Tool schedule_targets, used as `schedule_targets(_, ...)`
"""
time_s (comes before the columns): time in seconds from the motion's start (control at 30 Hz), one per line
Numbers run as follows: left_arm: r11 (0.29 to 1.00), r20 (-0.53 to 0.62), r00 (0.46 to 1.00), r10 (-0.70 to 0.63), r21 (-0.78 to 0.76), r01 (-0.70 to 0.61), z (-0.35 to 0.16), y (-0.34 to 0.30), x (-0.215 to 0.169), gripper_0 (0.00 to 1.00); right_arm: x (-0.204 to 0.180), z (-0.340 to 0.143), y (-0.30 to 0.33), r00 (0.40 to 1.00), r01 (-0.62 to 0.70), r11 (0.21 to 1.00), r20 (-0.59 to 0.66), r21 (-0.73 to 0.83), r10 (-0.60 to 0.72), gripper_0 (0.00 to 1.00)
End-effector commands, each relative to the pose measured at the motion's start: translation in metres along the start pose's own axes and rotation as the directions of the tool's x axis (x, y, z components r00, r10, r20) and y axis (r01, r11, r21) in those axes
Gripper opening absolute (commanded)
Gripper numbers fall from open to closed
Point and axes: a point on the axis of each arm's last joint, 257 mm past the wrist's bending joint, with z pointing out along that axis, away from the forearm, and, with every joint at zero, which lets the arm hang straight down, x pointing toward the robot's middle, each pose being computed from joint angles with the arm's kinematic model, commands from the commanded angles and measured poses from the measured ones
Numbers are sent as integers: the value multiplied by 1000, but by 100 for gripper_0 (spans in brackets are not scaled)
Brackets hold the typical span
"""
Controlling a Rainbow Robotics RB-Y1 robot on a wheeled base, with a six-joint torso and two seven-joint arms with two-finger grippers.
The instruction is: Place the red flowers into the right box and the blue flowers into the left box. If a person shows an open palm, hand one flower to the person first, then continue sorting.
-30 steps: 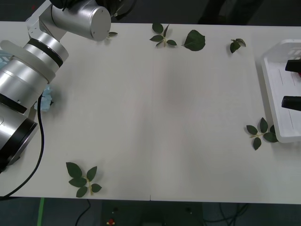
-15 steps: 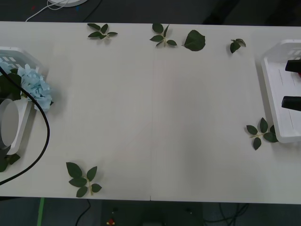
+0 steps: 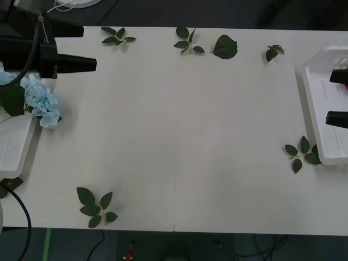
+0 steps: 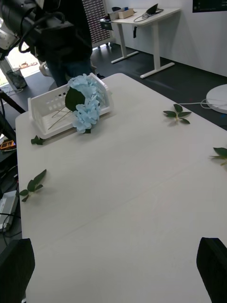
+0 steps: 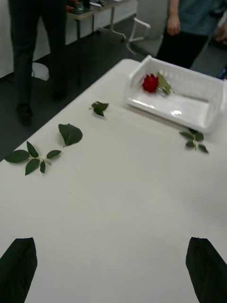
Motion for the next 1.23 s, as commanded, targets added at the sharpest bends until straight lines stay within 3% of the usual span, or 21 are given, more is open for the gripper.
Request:
schedule_targets(0.03, 1000, -53, 999, 4, 20, -3, -3, -10, 20, 91, -7, -5, 4, 997, 65, 998, -33, -7, -65, 100)
schedule_targets(0.63, 966, -146, 960, 241, 132, -222, -5, -31, 59, 91, -7, -5, 4, 997, 65, 998, -33, -7, -65, 100)
schedule_targets(1.23, 960, -160, 954, 252, 167, -226, -8, -38, 67, 91, -7, -5, 4, 997, 65, 998, -33, -7, -65, 100)
